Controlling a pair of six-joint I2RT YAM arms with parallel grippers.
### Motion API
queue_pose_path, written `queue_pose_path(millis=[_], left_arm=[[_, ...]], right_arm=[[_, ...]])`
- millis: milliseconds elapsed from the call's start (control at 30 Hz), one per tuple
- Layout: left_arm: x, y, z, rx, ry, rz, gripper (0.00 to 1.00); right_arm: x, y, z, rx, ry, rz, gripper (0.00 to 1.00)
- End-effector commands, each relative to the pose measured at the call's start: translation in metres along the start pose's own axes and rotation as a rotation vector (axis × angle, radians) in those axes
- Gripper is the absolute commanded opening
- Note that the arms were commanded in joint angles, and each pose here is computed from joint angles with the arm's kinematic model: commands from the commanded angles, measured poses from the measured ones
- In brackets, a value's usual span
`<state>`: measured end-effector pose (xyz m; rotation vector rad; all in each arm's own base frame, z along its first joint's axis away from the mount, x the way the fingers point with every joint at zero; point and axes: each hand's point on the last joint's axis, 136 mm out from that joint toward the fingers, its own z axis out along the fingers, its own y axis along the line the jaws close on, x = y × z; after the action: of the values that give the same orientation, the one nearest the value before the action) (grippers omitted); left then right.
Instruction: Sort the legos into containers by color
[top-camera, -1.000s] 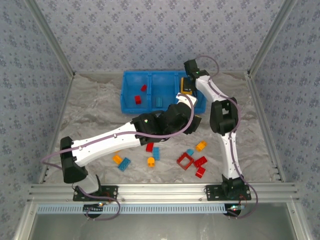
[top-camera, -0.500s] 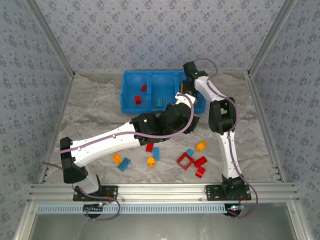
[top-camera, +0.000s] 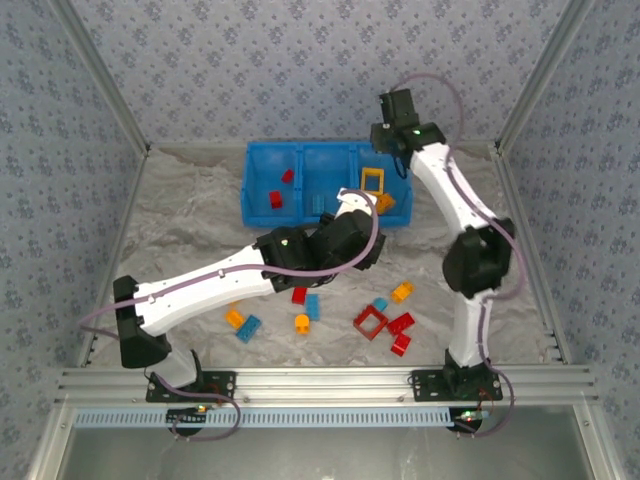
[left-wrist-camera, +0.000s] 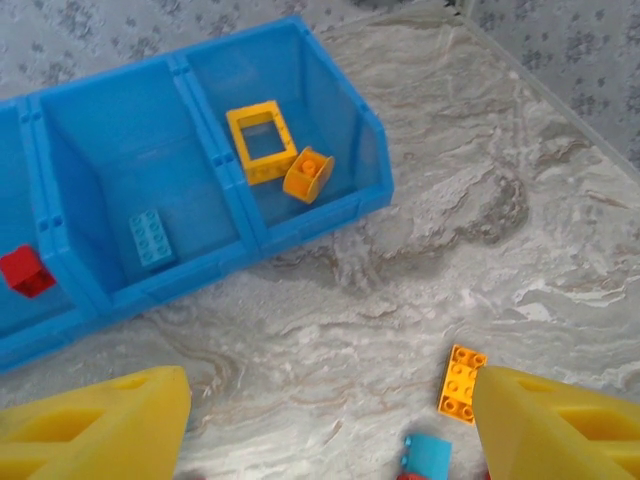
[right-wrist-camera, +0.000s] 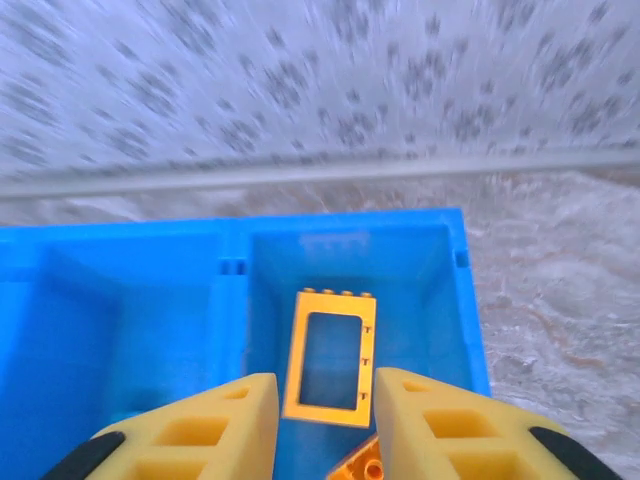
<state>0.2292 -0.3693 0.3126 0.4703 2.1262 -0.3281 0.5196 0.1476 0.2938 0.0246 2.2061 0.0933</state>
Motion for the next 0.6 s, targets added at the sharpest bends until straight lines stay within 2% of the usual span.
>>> queue_pose_path(millis=[0, 133, 333, 400, 567], left_arm=[[0.014, 0.034, -0.014, -0.053, 0.040, -0.099, 0.75], [0.049, 0.054, -0.008, -0.056, 0.136, -0.183, 0.75], [0.097, 0.017, 0.016, 0.143, 0.304, -0.170, 0.74], [0.117, 0.004, 0.031, 0.187, 0.379, -0.174, 0.72], [0.168, -0.028, 0.070, 0.257, 0.556, -0.159, 0.67]], right_arm=[[-0.007, 0.012, -0.063, -0.058, -0.108, -0.034, 0.36], [0.027, 0.019, -0.136, -0.162, -0.154, -0.053, 0.39], [0.110, 0.021, -0.224, -0.349, -0.132, -0.068, 0.40], [0.150, 0.019, -0.242, -0.425, -0.072, -0.073, 0.40], [0.209, 0.006, -0.296, -0.589, 0.071, 0.003, 0.42]])
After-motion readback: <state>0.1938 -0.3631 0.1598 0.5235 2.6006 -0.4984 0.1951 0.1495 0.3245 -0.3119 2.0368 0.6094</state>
